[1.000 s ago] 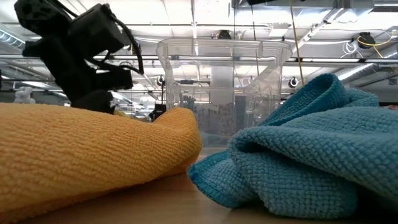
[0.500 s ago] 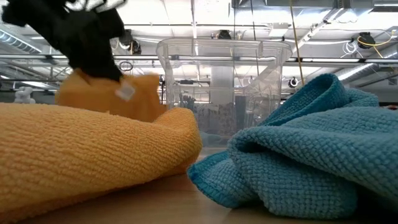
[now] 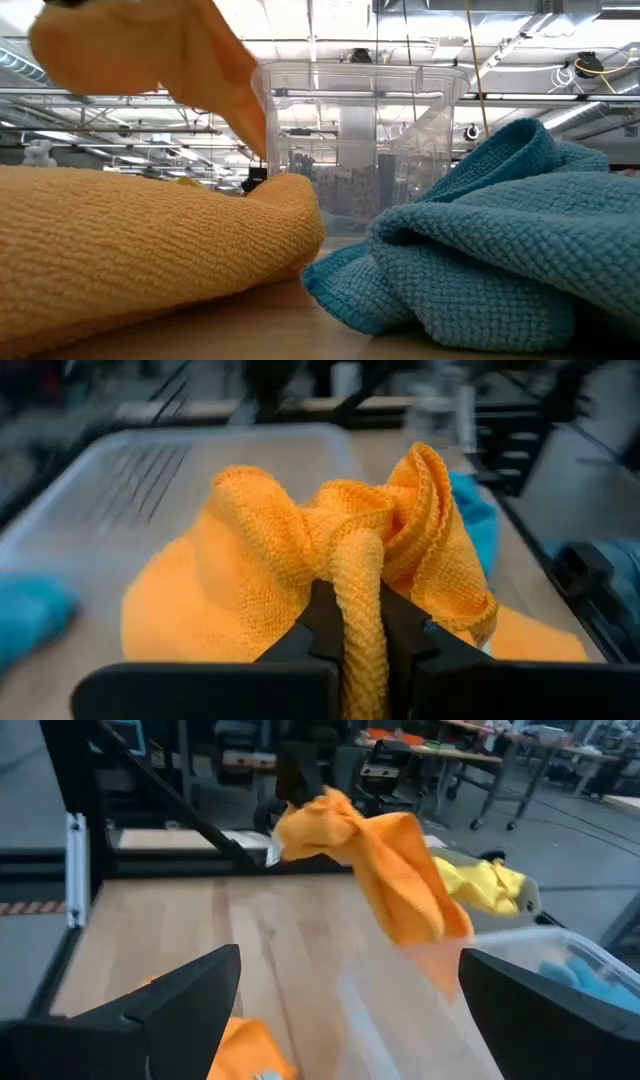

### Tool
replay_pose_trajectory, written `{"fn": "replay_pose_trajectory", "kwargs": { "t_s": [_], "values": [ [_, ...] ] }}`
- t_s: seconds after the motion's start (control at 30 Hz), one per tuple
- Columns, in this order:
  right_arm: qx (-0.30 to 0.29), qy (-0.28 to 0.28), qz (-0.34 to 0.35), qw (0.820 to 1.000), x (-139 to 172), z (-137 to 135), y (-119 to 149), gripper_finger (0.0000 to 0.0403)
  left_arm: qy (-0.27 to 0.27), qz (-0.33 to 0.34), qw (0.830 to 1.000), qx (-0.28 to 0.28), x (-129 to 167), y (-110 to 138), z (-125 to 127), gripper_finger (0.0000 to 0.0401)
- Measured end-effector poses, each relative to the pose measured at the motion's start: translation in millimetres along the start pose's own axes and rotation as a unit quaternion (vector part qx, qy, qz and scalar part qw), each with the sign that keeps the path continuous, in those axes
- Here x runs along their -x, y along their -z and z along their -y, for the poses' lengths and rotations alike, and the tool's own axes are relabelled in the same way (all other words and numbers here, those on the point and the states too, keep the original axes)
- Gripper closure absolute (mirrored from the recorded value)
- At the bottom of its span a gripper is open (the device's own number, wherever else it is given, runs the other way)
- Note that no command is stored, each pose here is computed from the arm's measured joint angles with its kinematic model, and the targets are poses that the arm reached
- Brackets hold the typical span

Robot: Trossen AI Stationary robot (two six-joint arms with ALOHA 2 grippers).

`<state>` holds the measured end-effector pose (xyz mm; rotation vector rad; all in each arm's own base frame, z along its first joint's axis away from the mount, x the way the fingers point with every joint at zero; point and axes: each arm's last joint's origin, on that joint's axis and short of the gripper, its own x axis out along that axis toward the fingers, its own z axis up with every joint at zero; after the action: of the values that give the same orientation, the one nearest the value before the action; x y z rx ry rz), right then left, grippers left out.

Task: Sort microfiber towel by color & place in baskets
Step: Put the top orange towel into the black wire basket

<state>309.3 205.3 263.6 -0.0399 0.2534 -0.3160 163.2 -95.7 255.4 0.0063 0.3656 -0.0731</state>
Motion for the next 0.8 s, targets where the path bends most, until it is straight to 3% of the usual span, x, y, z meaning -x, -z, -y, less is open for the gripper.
{"fn": "replay_pose_trajectory", "kwargs": {
  "t_s": [0.13,0.33,0.5,0.8],
  "values": [
    [-0.004,-0.021,-0.001,1.0,-9,5,-3,0.0035,0.046,0.035,0.995,-0.086,6,-5,15,0.0376],
    [-0.017,-0.077,-0.007,0.997,-29,8,-2,0.0038,0.082,0.097,0.981,-0.145,15,-13,29,0.0376],
    [-0.003,-0.122,0.023,0.992,-53,2,7,0.0067,0.083,0.12,0.976,-0.16,16,-17,30,0.0376],
    [-0.018,-0.087,0.048,0.995,-85,19,11,0.0123,0.124,0.148,0.965,-0.177,12,-21,37,0.0376]
  ]
}}
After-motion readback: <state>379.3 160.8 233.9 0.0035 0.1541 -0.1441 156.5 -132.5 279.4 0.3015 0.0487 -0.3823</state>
